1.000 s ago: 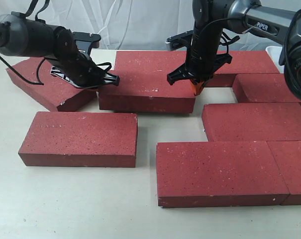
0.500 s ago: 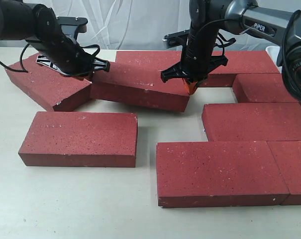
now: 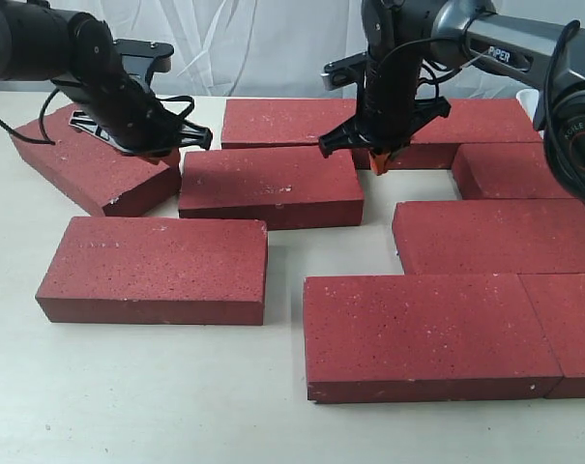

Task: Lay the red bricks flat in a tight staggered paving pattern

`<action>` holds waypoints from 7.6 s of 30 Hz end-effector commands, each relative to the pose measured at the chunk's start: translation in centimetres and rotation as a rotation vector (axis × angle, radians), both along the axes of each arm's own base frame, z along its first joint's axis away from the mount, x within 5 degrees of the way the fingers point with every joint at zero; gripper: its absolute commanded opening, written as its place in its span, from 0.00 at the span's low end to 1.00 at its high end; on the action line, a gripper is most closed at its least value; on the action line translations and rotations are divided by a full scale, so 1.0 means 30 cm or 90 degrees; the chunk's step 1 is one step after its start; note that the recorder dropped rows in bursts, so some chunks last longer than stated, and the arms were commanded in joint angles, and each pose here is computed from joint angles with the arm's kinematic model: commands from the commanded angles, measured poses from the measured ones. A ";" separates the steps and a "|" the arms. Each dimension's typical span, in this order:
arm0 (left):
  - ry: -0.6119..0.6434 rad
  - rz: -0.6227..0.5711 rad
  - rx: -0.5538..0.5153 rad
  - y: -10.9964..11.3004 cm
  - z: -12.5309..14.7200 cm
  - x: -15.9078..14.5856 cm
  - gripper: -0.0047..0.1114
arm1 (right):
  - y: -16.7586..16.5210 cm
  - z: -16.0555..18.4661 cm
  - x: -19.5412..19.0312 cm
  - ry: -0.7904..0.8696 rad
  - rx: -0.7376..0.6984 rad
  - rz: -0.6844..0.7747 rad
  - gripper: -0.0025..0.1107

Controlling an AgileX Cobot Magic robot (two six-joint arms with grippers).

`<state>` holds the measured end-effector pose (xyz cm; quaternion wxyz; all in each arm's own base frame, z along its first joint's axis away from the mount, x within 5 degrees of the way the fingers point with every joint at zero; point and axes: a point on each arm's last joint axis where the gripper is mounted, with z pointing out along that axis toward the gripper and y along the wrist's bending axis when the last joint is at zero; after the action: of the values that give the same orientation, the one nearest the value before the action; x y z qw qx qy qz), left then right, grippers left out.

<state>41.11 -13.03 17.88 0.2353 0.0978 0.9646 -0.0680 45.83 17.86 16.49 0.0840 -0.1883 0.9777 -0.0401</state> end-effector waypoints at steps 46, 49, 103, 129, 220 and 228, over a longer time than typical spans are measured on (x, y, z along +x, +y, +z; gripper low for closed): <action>0.101 0.029 -0.046 -0.016 -0.004 -0.045 0.04 | 0.066 0.155 -0.133 -0.027 0.270 0.025 0.02; 0.099 0.031 -0.045 -0.018 -0.033 -0.034 0.04 | 0.070 0.133 -0.126 -0.023 0.272 0.021 0.02; 0.098 0.095 -0.143 -0.056 -0.089 -0.005 0.04 | 0.062 -0.050 -0.149 0.101 0.150 0.090 0.02; 0.062 0.081 -0.192 -0.175 -0.074 -0.025 0.04 | 0.077 -0.036 -0.162 0.123 0.186 0.080 0.02; 0.064 0.157 -0.261 -0.220 -0.204 0.006 0.04 | 0.105 0.049 -0.144 0.042 0.267 0.057 0.02; 0.049 0.156 -0.272 -0.256 -0.198 -0.002 0.04 | 0.088 0.045 -0.123 0.003 0.231 0.037 0.02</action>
<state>41.22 -19.87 11.97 0.2124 -0.0756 0.9441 -0.2406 41.91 20.95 17.51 0.1017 -0.2068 0.9600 0.1587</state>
